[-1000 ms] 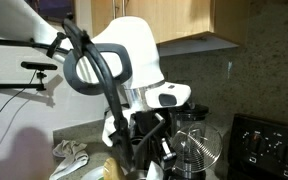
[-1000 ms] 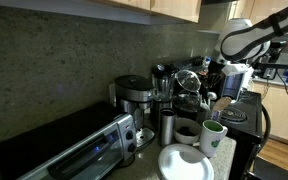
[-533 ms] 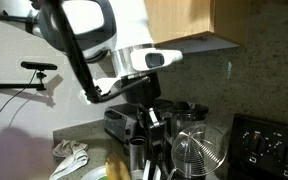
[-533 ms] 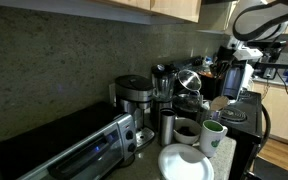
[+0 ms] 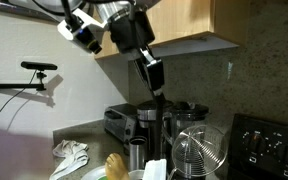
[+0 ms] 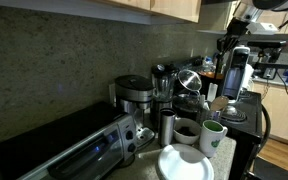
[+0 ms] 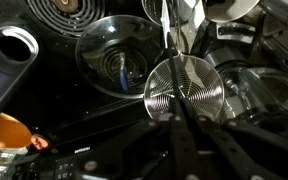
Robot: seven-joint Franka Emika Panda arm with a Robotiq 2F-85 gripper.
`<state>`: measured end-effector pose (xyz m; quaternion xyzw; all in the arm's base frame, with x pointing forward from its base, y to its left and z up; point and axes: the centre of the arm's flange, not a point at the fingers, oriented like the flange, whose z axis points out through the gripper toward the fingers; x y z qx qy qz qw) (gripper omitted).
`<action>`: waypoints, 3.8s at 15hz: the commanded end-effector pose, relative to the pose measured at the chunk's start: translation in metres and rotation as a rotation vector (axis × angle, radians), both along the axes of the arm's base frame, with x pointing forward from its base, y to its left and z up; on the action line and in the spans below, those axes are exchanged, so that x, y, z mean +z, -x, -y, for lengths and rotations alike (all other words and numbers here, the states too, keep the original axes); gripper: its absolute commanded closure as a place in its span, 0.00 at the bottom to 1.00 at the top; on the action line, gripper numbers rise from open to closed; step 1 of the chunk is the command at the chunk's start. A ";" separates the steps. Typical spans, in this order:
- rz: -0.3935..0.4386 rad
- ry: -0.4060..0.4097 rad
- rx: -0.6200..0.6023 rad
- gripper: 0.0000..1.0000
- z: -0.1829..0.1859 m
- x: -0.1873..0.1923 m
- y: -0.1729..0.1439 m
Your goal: Use the spatula to stir the contents in the bowl.
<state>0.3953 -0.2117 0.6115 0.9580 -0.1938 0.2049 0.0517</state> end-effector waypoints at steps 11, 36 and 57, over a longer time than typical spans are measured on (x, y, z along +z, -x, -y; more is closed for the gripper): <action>0.141 -0.233 0.150 0.99 -0.098 0.097 -0.011; 0.102 -0.180 0.008 0.99 -0.120 -0.130 -0.053; -0.013 -0.106 -0.089 0.99 -0.112 -0.164 -0.053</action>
